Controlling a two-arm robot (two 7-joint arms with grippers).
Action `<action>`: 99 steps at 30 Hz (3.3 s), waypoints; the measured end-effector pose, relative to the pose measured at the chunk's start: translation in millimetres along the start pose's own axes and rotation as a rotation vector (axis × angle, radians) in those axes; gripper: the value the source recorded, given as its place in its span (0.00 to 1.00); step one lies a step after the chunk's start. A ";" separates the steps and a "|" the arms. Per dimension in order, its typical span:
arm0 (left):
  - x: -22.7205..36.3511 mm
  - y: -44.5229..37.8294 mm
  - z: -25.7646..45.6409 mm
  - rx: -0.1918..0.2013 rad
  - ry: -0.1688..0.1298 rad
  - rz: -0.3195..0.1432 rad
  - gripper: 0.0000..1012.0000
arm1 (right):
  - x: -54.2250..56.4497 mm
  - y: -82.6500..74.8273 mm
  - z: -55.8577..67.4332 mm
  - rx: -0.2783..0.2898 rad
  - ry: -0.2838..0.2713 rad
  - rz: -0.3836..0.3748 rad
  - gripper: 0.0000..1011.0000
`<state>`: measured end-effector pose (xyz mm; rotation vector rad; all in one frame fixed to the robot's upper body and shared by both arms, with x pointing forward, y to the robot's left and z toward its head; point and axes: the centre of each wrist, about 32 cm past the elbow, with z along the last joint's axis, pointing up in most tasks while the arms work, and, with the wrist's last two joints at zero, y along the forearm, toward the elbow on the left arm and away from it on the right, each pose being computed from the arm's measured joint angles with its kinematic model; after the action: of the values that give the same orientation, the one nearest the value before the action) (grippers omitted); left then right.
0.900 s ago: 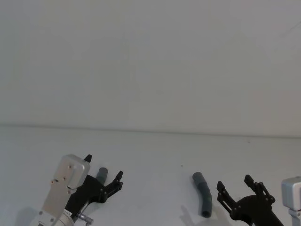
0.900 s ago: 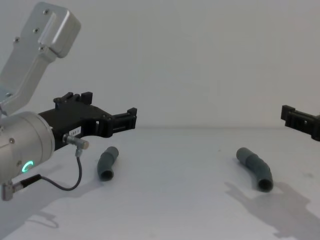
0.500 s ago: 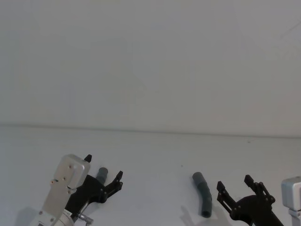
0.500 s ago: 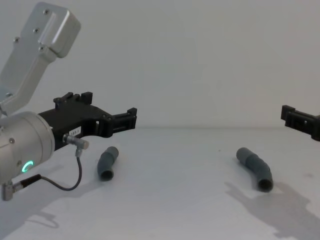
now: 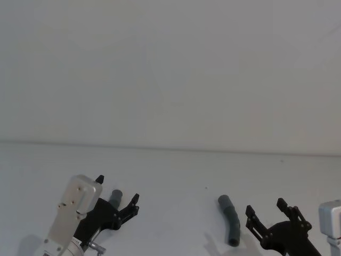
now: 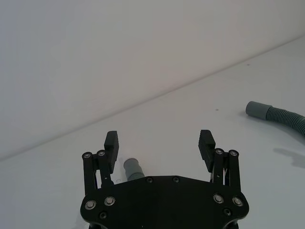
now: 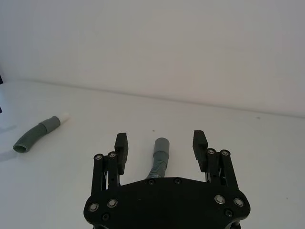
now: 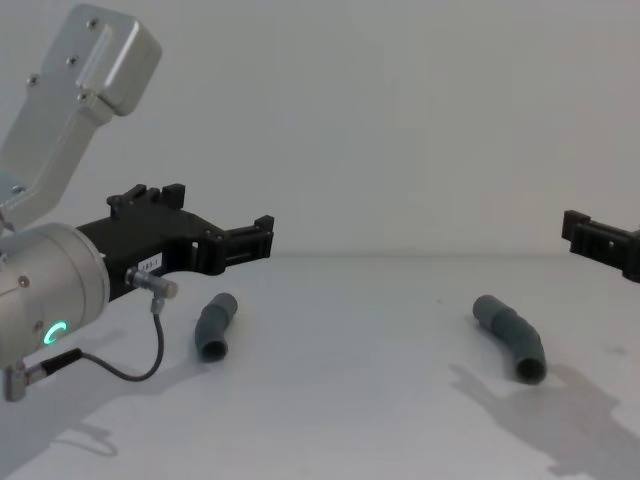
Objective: Use both hands to pick up one end of the pipe from the table, align the ends, and insert them.
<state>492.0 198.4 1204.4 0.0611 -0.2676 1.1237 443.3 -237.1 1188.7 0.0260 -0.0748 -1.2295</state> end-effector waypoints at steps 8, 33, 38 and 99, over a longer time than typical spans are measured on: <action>0.0 0.0 0.0 0.000 0.000 0.000 0.99 | 0.0 0.0 0.0 0.000 0.000 0.000 0.82; 0.0 0.0 0.0 0.000 0.000 0.000 0.99 | 0.0 0.0 0.0 0.000 0.000 0.000 0.82; 0.0 0.0 0.0 0.000 0.000 0.000 0.99 | 0.0 0.0 0.0 0.000 0.000 0.000 0.82; 7.1 -35.7 56.1 0.394 0.276 0.274 0.99 | 0.0 0.0 0.0 0.000 0.000 0.000 0.82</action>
<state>516.7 178.9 1263.4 0.2218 0.2016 1.4286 443.3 -237.1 1188.7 0.0259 -0.0749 -1.2296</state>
